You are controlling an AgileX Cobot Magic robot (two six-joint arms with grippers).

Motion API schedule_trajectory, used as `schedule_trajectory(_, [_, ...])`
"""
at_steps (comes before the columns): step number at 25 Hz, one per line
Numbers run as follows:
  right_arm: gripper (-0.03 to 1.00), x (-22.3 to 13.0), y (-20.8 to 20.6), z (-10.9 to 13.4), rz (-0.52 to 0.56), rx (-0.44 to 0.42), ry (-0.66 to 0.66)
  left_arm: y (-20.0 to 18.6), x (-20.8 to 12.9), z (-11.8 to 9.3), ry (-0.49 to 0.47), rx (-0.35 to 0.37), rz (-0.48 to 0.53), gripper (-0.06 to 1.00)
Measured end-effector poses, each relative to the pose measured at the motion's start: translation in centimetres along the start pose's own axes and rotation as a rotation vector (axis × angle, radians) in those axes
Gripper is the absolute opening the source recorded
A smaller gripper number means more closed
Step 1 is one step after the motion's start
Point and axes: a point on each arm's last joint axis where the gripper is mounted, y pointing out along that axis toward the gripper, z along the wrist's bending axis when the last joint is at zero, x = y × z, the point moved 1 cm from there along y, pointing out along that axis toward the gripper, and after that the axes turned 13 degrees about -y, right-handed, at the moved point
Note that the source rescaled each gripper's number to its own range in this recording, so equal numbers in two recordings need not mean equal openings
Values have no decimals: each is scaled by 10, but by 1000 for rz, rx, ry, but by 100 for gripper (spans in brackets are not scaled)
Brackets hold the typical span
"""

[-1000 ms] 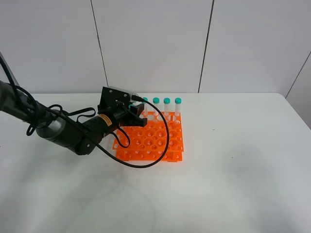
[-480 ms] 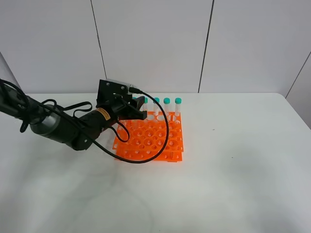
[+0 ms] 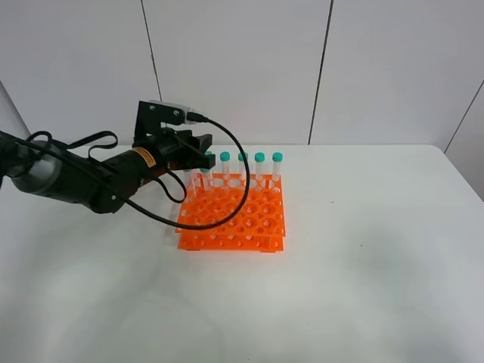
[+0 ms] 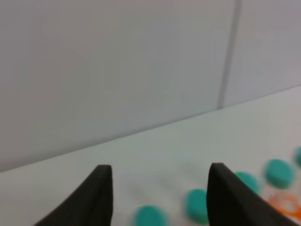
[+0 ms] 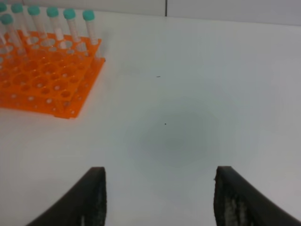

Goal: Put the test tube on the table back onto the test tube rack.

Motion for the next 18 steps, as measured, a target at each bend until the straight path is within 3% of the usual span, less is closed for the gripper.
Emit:
schedule_trajectory(5, [54, 0, 0, 0, 0, 0, 0, -15, 17, 35, 25, 97, 65, 34])
schedule_trajectory(11, [54, 0, 0, 0, 0, 0, 0, -35, 16, 84, 18, 279, 260, 34])
schedule_trajectory(18, [54, 0, 0, 0, 0, 0, 0, -61, 10, 125, -87, 484, 445, 34])
